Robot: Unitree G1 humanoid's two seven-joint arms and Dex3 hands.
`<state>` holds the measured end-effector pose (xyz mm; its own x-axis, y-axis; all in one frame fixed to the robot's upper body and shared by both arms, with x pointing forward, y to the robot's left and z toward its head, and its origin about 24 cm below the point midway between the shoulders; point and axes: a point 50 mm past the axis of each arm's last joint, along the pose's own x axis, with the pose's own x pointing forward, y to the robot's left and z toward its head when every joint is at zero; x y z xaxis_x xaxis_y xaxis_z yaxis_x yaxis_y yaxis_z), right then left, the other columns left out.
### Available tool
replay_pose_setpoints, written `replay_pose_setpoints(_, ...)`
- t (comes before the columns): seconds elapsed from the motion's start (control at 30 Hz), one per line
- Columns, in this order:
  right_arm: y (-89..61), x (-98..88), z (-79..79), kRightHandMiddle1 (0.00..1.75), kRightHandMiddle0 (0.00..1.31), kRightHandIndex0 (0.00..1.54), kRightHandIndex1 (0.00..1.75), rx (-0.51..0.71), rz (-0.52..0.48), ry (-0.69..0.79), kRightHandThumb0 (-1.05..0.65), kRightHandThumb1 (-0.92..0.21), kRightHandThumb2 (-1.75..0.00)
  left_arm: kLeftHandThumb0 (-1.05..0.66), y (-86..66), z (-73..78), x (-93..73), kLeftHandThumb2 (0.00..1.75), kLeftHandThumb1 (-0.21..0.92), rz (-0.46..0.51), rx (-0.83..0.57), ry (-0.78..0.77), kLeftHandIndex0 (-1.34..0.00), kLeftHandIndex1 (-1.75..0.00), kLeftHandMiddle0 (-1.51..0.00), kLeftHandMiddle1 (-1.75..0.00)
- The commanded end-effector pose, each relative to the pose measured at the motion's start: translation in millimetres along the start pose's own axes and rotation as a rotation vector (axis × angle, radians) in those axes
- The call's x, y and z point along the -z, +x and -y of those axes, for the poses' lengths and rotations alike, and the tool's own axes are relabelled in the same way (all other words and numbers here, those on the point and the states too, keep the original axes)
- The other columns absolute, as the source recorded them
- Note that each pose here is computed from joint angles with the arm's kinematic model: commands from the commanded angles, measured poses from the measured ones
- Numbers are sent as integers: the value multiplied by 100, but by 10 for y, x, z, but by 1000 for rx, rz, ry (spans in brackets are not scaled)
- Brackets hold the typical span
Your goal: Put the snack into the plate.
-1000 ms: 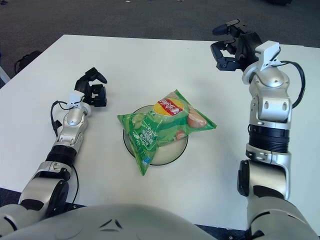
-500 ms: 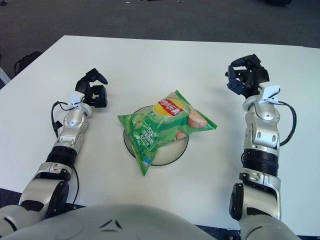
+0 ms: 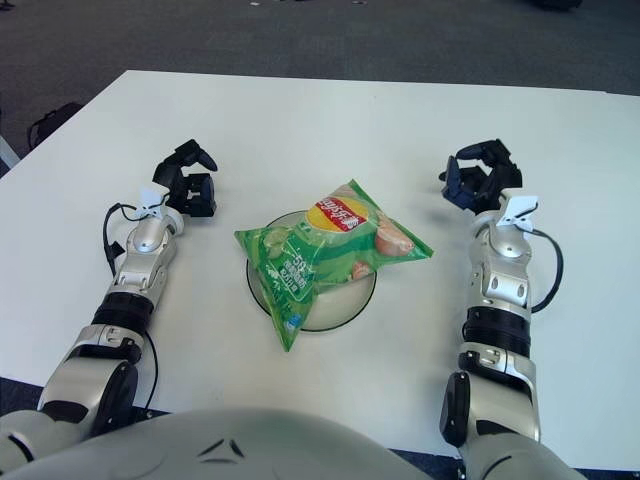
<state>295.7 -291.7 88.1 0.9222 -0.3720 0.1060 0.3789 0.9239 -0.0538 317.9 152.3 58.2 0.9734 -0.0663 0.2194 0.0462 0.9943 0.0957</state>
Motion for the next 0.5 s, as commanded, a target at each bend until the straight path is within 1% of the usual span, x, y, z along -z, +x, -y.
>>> replay_pose_setpoints(0.0,-30,60,19,175,63,81,146,18,-9,15,-1,-11,-146,-52,-322,63,364,144,22,-158,-18,-50,-70,-175,-139,-175)
replay_pose_setpoints(0.17,-107,206,18,175,75,94,139,25,-48,11,-1,5,-161,-52,-328,65,364,143,22,-155,-14,-52,-70,-175,-139,-175)
replay_pose_setpoints(0.23,-134,269,15,175,79,98,137,26,-68,7,-1,9,-165,-52,-330,63,366,144,22,-156,-12,-52,-70,-175,-138,-175)
replay_pose_setpoints(0.37,-170,347,3,175,83,103,138,42,-96,-23,-1,16,-172,-53,-328,58,369,145,21,-159,-13,-51,-70,-175,-138,-175)
replay_pose_setpoints(0.47,-228,370,-35,175,84,102,140,52,-106,-50,0,17,-174,-53,-327,57,369,145,21,-158,-16,-48,-71,-175,-138,-175)
